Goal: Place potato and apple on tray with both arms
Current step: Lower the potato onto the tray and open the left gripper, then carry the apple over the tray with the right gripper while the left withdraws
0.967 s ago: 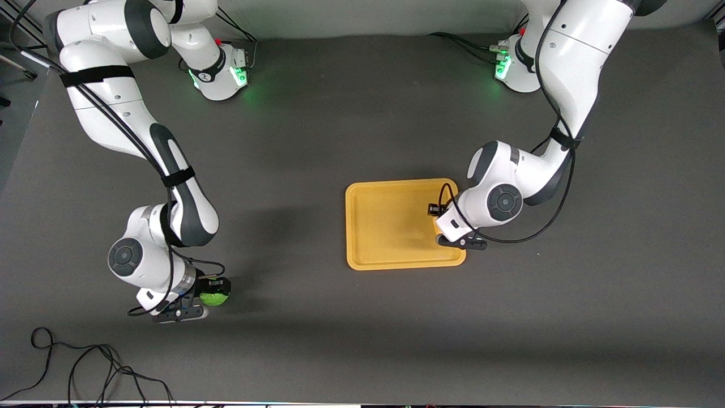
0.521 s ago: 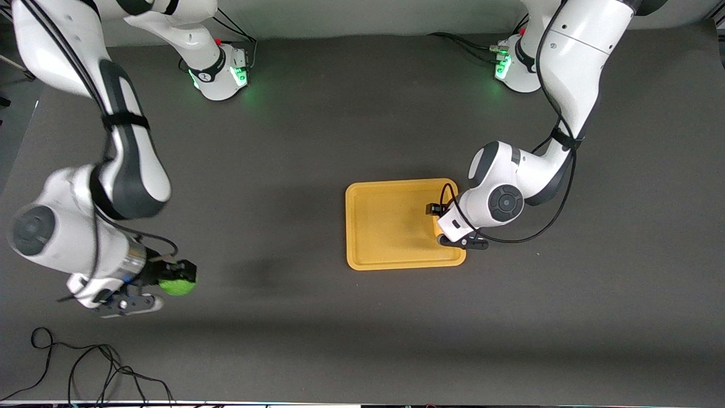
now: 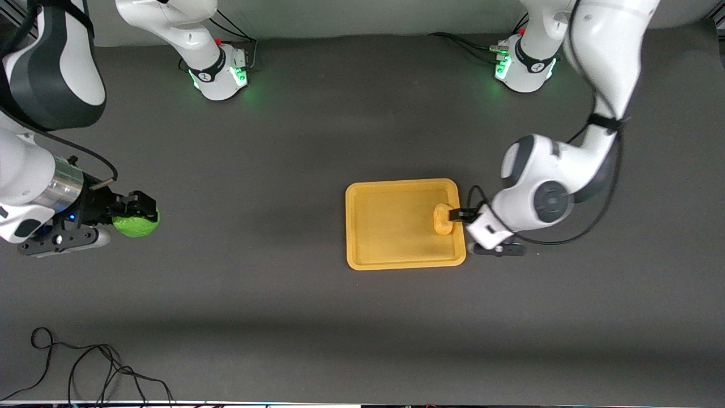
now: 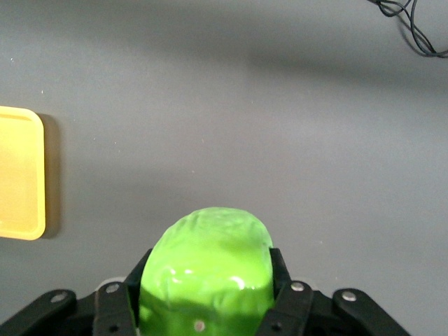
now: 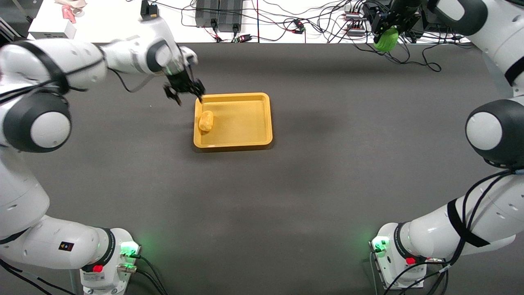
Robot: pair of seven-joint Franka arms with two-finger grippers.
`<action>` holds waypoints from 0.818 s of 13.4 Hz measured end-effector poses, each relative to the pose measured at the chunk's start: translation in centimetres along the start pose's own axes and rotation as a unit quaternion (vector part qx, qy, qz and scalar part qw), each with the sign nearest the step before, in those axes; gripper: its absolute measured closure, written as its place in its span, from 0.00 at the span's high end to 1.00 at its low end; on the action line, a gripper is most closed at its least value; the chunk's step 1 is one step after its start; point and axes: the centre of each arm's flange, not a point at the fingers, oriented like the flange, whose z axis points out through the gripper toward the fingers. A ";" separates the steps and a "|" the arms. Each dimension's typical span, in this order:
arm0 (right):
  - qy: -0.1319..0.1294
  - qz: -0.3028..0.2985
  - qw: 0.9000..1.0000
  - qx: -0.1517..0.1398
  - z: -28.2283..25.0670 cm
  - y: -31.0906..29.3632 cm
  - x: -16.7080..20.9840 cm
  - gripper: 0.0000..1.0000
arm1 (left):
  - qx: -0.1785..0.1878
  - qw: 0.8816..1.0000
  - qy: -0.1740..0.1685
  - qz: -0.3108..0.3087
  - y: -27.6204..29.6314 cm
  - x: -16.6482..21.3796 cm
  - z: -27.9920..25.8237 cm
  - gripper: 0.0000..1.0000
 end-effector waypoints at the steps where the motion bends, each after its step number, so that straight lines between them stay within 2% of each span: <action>1: -0.003 -0.001 1.000 0.000 0.0 -0.7 -0.2 0.66 | 0.019 1.000 0.024 -0.002 -2.3 0.2 -3.6 1.00; 3: -0.008 0.007 1.000 -0.001 0.5 -4.0 -0.3 0.66 | 0.055 0.996 0.072 0.011 -5.8 -0.3 -10.0 1.00; 4: -0.009 0.015 1.000 -0.002 0.8 -6.5 -0.4 0.66 | 0.062 0.994 0.088 0.021 -7.1 -0.9 -12.6 1.00; 7: -0.006 0.049 0.999 -0.004 2.2 -16.9 -1.0 0.66 | 0.074 0.993 0.076 0.053 -11.7 -4.0 -18.4 1.00; 11: 0.009 0.094 0.995 0.001 5.7 -34.2 -1.9 0.66 | 0.078 0.992 0.083 0.047 -14.6 -7.1 -24.2 1.00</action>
